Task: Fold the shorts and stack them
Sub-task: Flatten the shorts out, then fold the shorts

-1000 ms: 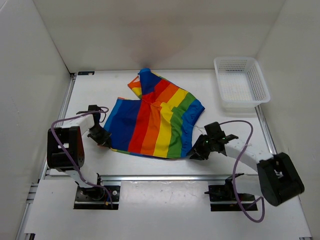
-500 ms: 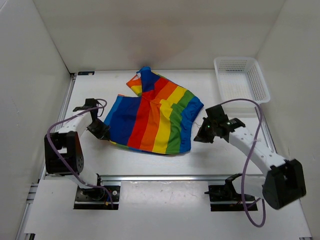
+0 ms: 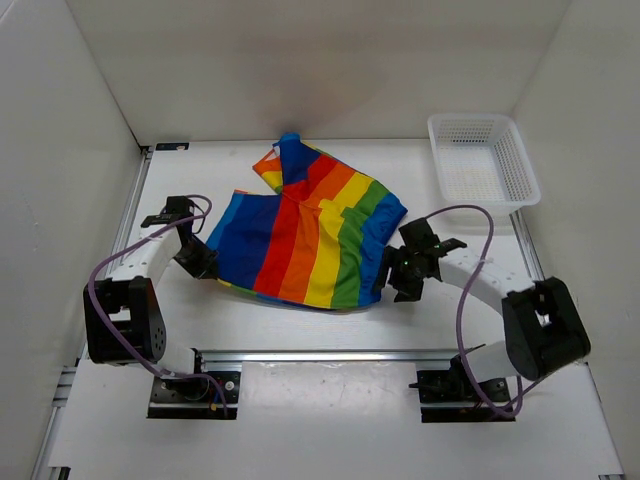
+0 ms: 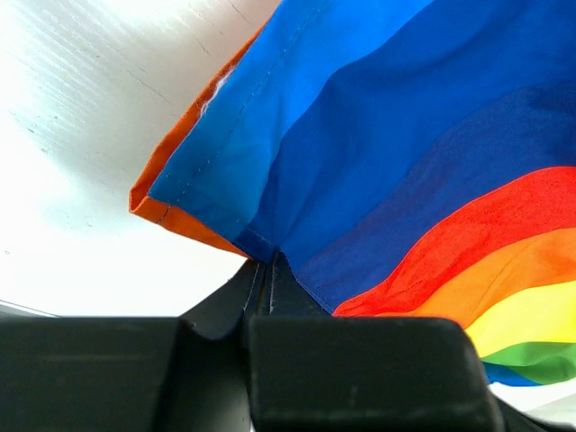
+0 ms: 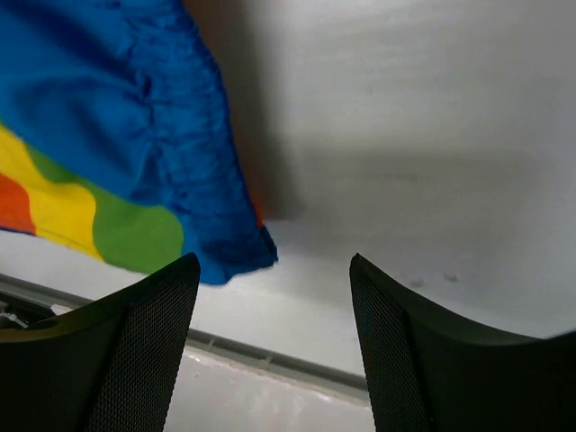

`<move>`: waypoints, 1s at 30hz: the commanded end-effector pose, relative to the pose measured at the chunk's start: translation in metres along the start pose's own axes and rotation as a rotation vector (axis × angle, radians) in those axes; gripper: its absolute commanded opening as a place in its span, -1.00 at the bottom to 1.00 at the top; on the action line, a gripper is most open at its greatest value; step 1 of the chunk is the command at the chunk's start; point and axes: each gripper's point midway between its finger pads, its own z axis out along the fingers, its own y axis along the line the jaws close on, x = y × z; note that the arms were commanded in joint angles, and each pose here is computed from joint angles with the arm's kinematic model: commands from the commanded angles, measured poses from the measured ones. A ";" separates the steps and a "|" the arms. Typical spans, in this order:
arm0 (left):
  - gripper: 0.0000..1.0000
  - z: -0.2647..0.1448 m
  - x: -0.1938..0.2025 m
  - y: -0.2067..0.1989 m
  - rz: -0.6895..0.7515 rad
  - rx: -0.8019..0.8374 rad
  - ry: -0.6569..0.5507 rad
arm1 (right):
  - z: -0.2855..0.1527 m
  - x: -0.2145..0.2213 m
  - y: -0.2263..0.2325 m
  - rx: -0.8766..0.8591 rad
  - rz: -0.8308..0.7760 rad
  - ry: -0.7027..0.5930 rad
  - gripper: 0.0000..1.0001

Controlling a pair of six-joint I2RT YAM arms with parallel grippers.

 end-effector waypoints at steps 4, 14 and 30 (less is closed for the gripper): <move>-0.79 -0.004 -0.005 0.001 0.013 -0.002 -0.025 | 0.016 -0.017 0.029 -0.105 -0.100 -0.019 -0.21; -0.79 -0.002 -0.006 0.003 0.013 -0.017 -0.025 | -0.023 -0.034 0.026 -0.083 -0.121 -0.198 -1.00; -0.79 -0.002 -0.015 -0.003 0.013 -0.024 -0.030 | 0.009 -0.118 0.073 0.011 -0.185 -0.184 -1.00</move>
